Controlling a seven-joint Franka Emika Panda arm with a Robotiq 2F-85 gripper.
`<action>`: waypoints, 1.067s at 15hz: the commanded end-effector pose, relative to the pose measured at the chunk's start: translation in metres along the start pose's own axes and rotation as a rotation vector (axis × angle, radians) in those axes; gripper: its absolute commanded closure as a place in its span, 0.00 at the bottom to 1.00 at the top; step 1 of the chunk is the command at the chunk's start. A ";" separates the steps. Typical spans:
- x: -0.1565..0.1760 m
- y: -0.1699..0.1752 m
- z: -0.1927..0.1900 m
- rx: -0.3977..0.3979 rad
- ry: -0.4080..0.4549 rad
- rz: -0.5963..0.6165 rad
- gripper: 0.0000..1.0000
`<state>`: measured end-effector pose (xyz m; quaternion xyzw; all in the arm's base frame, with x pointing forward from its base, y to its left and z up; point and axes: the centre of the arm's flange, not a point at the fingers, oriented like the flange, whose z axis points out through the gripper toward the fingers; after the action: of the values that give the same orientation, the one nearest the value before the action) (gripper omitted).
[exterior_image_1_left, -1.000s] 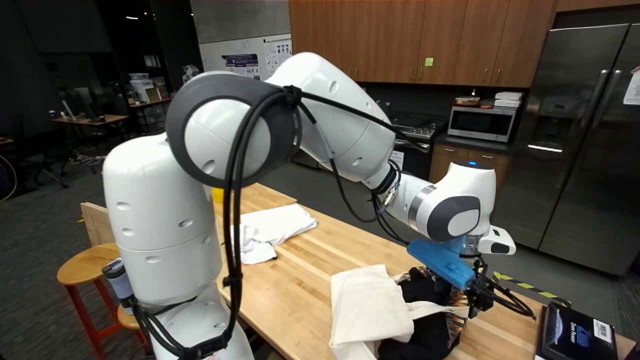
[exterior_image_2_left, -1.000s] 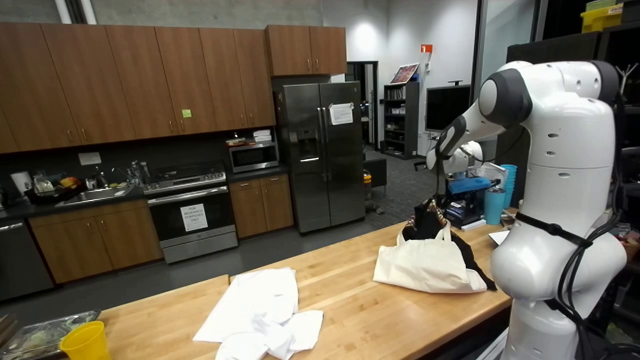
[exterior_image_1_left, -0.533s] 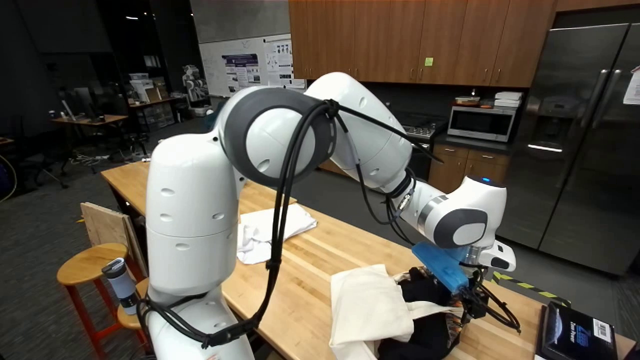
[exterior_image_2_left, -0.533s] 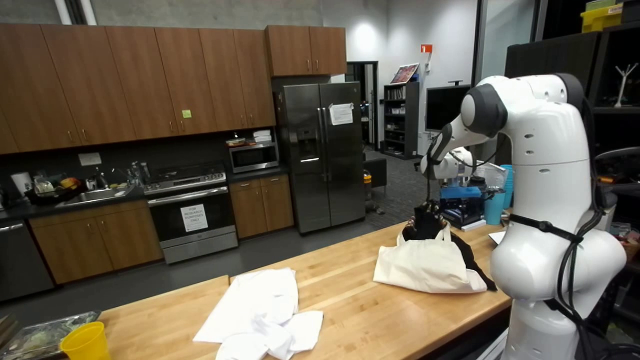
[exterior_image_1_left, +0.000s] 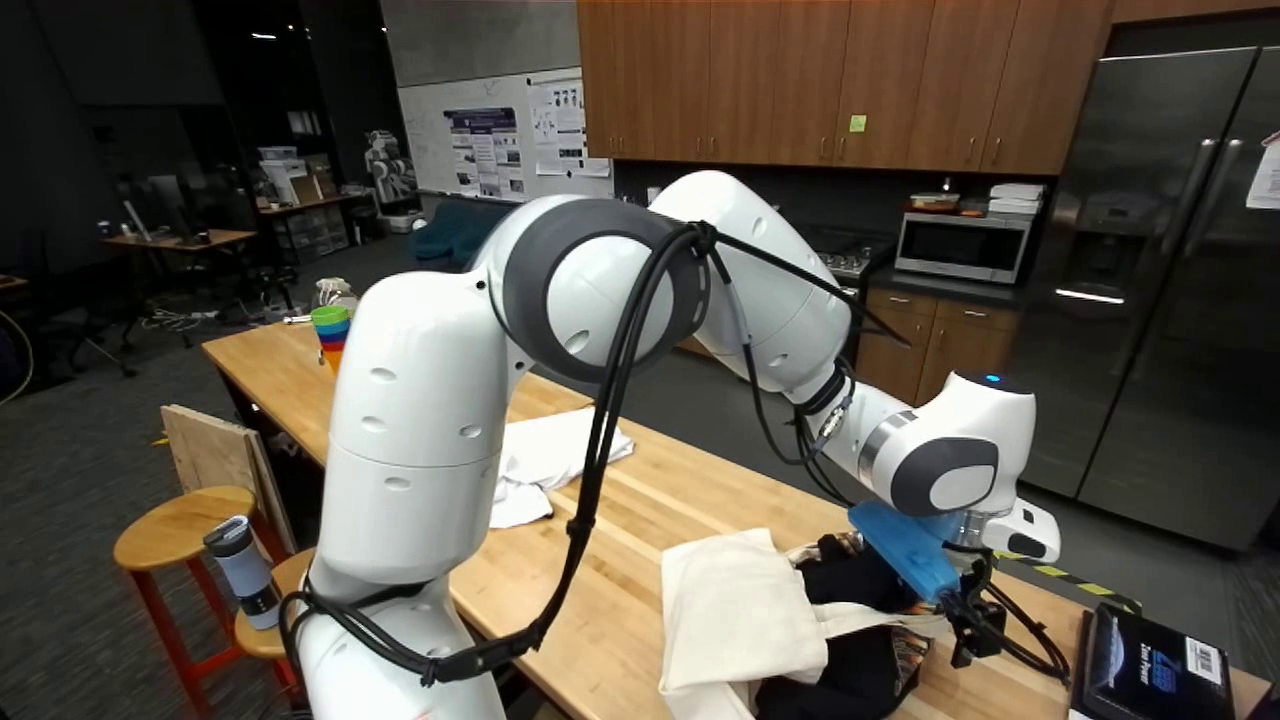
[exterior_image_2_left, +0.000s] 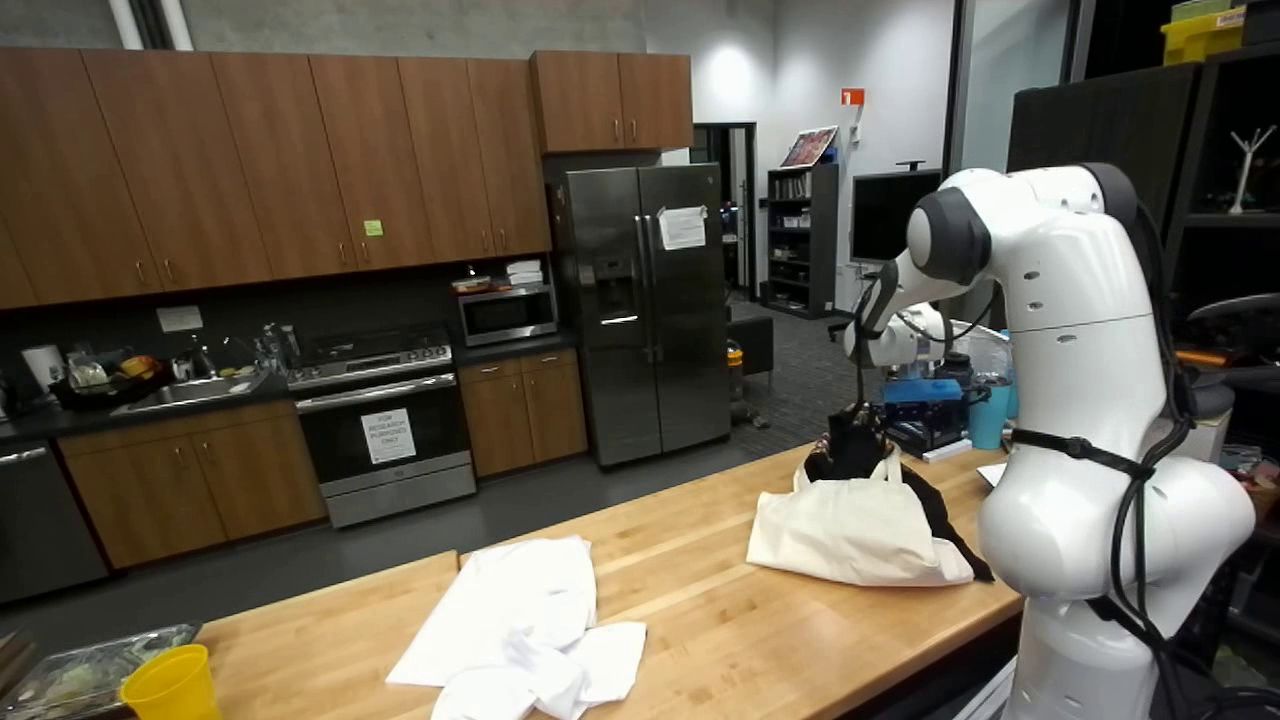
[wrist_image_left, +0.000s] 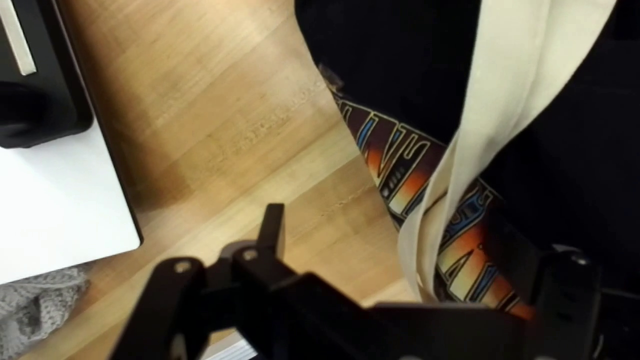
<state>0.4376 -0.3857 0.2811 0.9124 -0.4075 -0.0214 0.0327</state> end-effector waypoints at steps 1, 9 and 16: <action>0.014 0.002 0.005 -0.009 0.019 0.020 0.00; 0.025 -0.017 0.011 -0.023 0.020 0.004 0.00; 0.019 -0.024 -0.002 -0.032 -0.038 0.022 0.05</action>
<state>0.4669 -0.3874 0.2681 0.9108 -0.4099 -0.0243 0.0430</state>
